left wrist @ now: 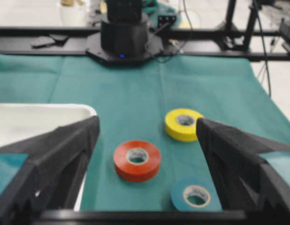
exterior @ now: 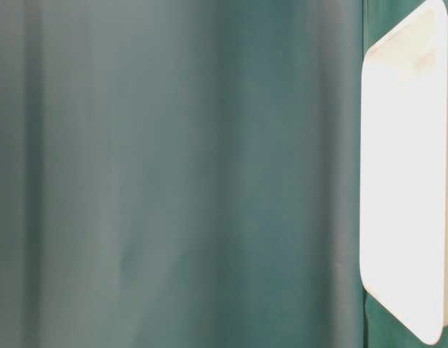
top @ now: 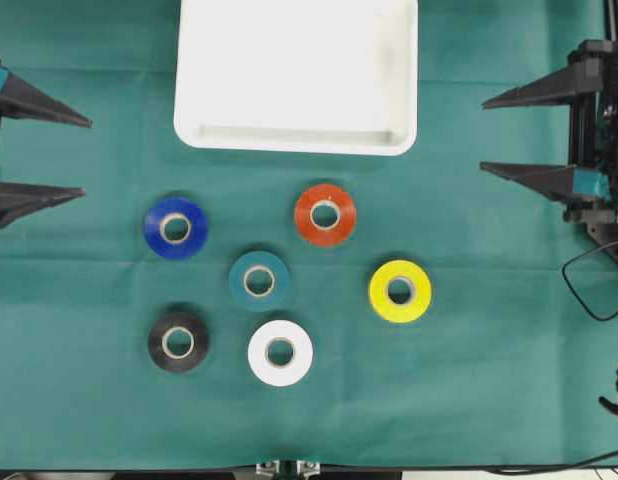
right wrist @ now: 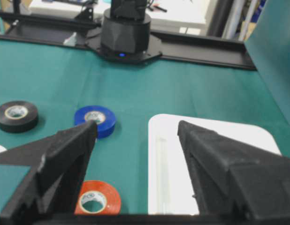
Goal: Put the tape alternately from left to right into the white case.
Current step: 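Raise both grippers from rest and open them over the table, then move the right gripper over the orange tape roll and lower, then close the right gripper on the orange tape roll's rim, then carry the orange roll into the white tray and release it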
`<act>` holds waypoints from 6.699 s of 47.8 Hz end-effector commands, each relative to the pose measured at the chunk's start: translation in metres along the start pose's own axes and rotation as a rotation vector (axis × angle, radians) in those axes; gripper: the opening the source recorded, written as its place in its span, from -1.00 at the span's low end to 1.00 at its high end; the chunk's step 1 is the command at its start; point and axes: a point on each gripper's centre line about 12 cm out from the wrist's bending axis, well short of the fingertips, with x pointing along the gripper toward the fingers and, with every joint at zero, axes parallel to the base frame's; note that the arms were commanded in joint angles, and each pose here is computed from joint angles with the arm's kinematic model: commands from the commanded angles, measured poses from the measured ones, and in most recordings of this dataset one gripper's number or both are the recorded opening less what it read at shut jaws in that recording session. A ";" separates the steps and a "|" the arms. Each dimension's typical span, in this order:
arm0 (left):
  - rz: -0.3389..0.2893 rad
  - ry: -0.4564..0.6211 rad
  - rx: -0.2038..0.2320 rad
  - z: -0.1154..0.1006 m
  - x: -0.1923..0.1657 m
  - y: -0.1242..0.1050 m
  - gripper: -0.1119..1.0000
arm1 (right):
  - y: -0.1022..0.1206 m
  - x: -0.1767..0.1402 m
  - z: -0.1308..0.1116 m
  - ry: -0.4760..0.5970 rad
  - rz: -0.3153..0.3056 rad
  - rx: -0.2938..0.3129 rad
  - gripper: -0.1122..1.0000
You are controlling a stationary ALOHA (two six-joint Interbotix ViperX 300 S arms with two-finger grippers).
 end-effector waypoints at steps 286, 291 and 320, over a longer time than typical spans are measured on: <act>0.024 0.701 -0.054 -0.066 0.061 0.000 0.53 | 0.051 0.196 -0.074 0.816 0.017 0.101 -0.33; 0.024 0.699 -0.054 -0.066 0.061 0.000 0.53 | 0.040 0.198 -0.072 0.807 -0.004 0.091 -0.33; 0.043 0.701 -0.104 -0.067 0.060 0.000 0.53 | -0.049 0.211 -0.074 0.773 -0.183 0.063 -0.33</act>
